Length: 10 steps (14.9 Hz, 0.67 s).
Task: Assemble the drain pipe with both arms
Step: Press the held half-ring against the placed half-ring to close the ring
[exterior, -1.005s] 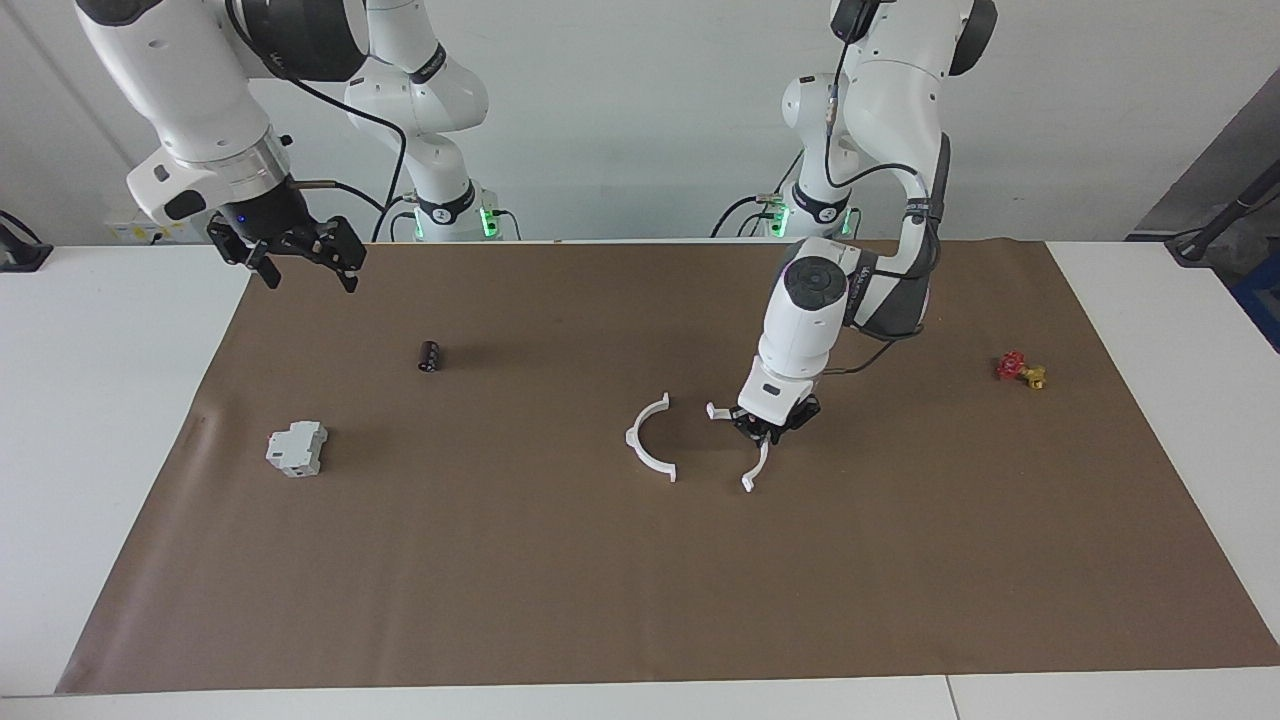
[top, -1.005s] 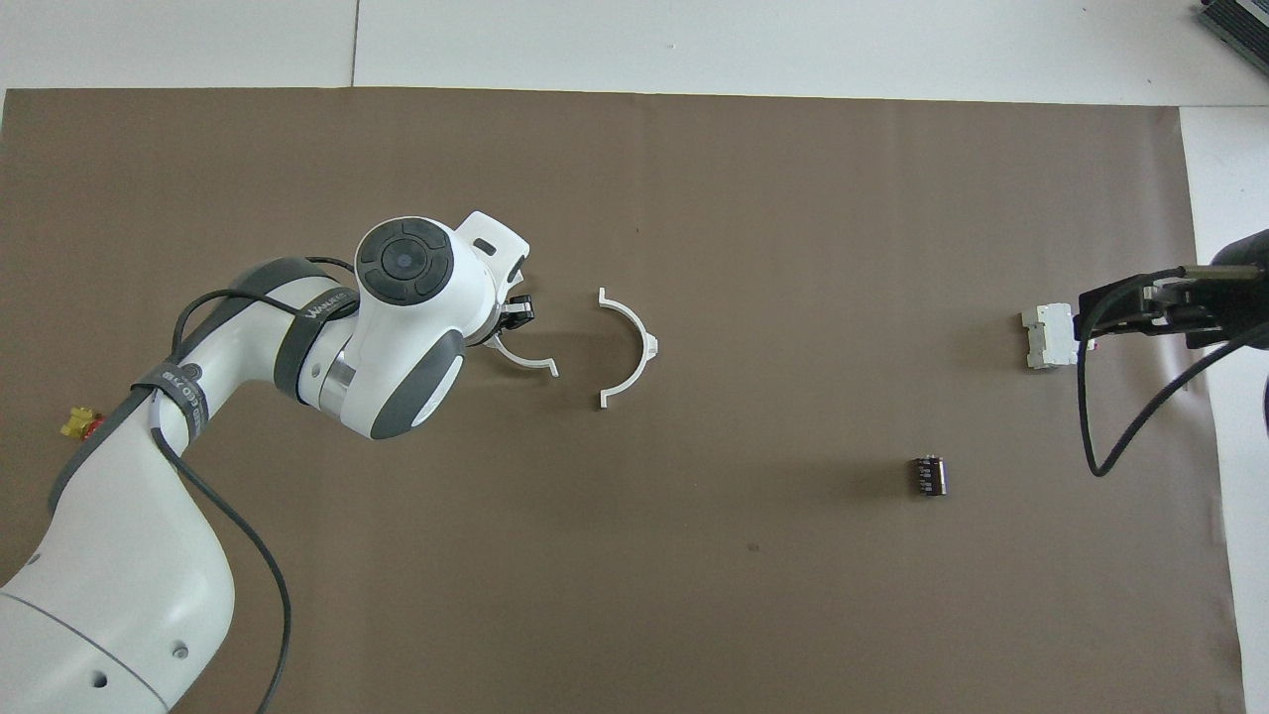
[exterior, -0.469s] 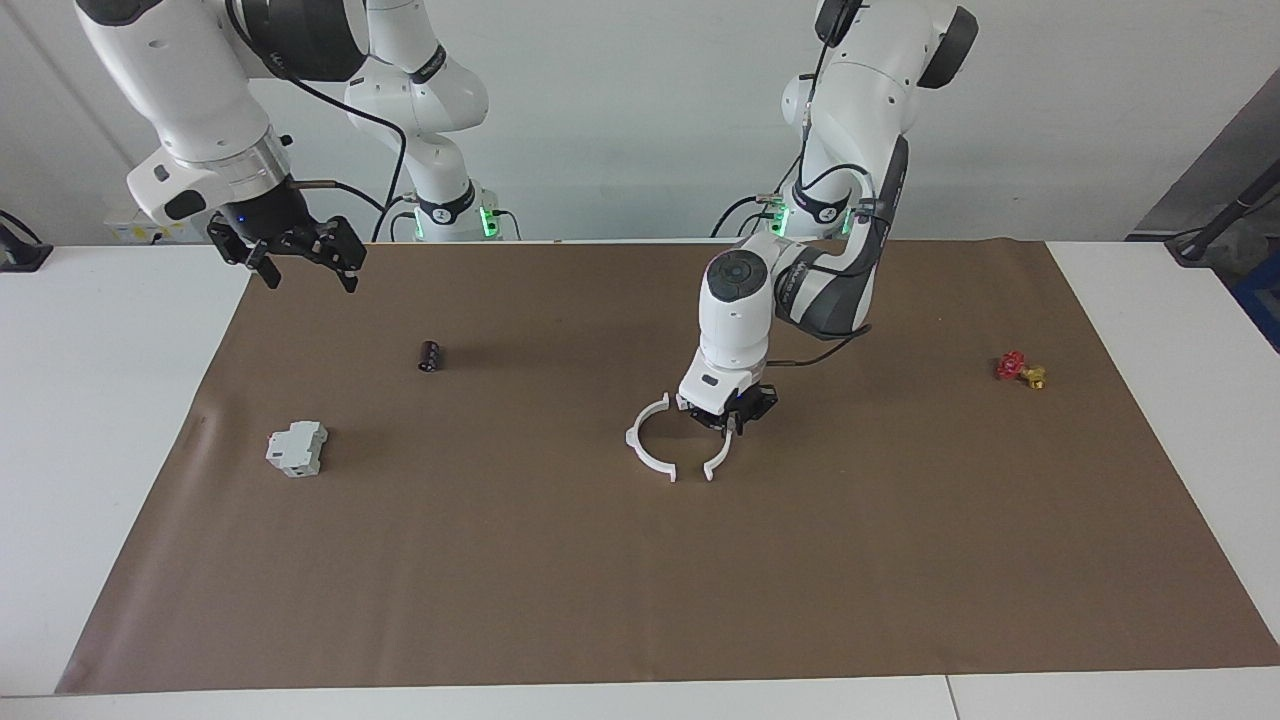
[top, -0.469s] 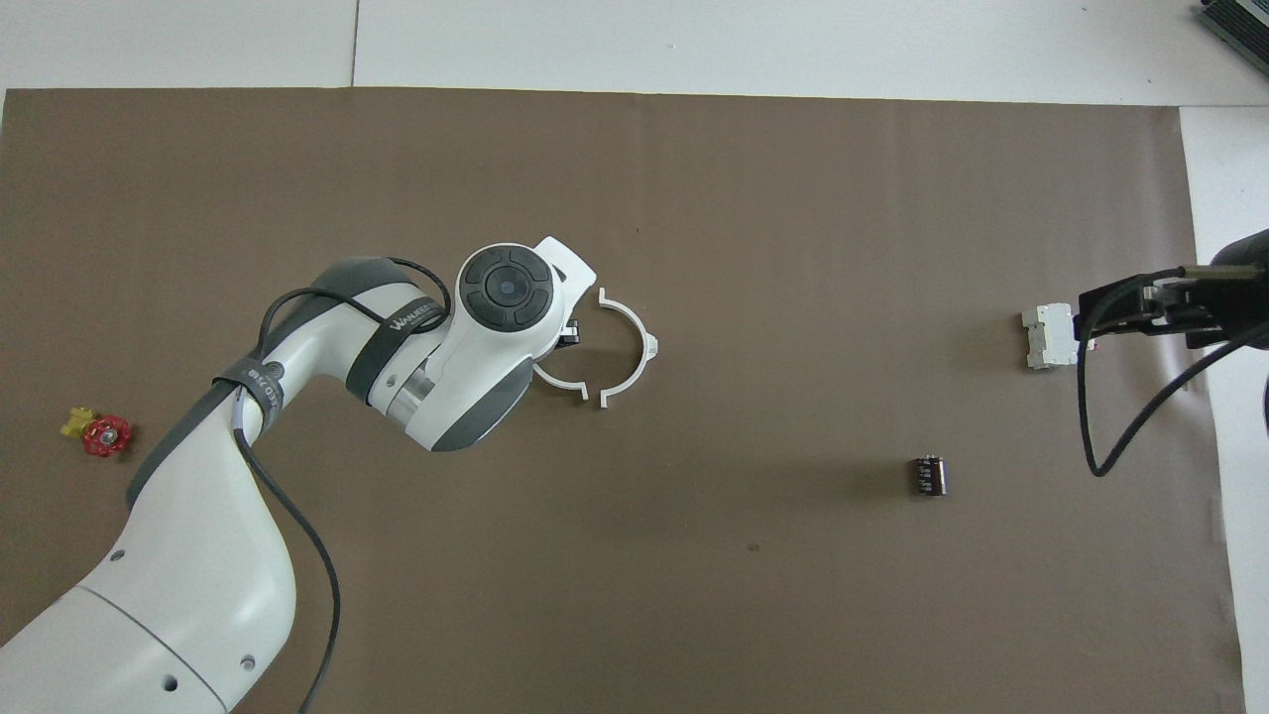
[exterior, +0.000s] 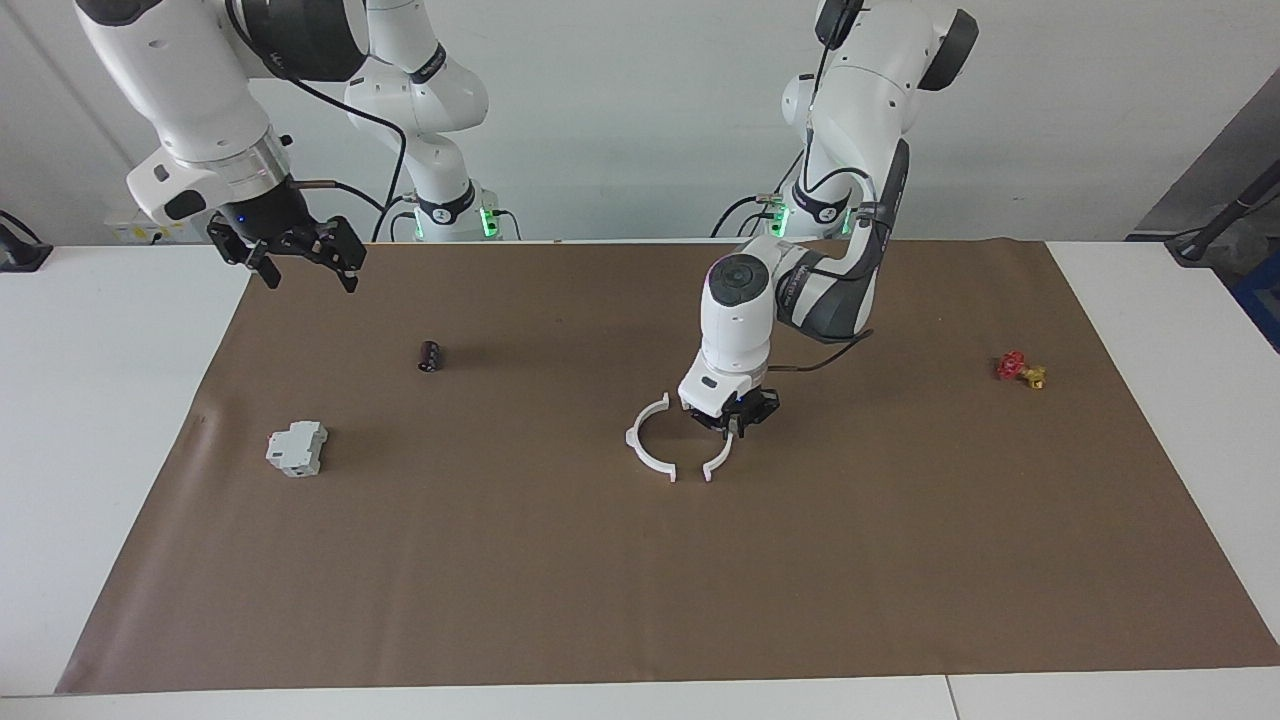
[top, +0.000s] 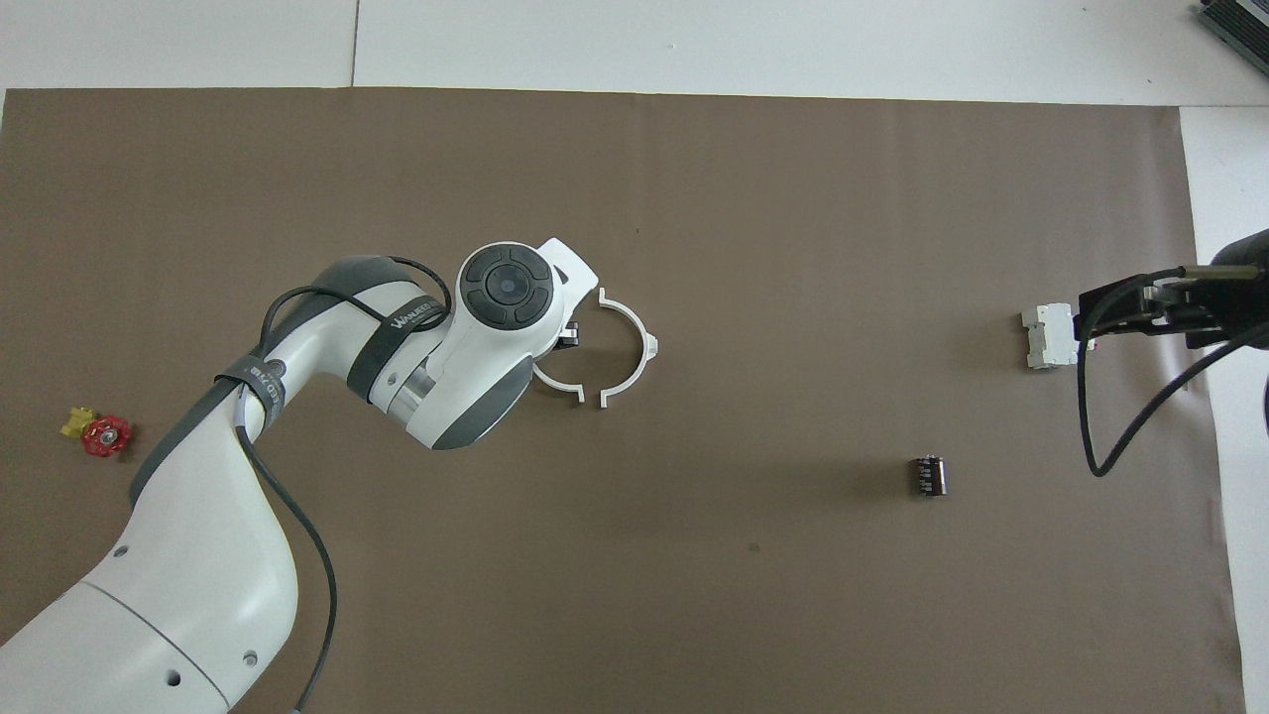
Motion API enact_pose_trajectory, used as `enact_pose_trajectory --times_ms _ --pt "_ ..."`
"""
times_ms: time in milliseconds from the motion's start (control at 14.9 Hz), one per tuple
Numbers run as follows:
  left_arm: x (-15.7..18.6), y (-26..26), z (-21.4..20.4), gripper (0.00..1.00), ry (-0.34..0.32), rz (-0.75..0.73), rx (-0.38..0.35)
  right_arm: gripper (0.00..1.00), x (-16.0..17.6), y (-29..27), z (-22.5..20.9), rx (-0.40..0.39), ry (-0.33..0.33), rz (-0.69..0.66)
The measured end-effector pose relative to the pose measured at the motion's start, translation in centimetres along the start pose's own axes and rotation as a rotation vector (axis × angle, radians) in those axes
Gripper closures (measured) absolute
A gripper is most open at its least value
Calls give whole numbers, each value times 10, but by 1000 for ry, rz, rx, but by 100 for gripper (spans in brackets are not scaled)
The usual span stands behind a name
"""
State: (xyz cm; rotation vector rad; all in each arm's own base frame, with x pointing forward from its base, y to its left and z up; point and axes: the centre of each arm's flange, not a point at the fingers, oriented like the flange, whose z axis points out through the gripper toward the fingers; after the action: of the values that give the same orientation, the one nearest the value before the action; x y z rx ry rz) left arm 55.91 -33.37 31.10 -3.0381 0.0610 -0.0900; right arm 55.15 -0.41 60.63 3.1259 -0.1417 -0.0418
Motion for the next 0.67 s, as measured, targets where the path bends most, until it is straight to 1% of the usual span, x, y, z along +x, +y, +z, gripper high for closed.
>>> enact_pose_trajectory --times_ms 335,670 --pt "-11 22 2 79 -4 41 -4 0 0 0 0 0 0 0" --pt "-13 28 2 79 -2 50 -8 0 0 0 0 0 0 0"
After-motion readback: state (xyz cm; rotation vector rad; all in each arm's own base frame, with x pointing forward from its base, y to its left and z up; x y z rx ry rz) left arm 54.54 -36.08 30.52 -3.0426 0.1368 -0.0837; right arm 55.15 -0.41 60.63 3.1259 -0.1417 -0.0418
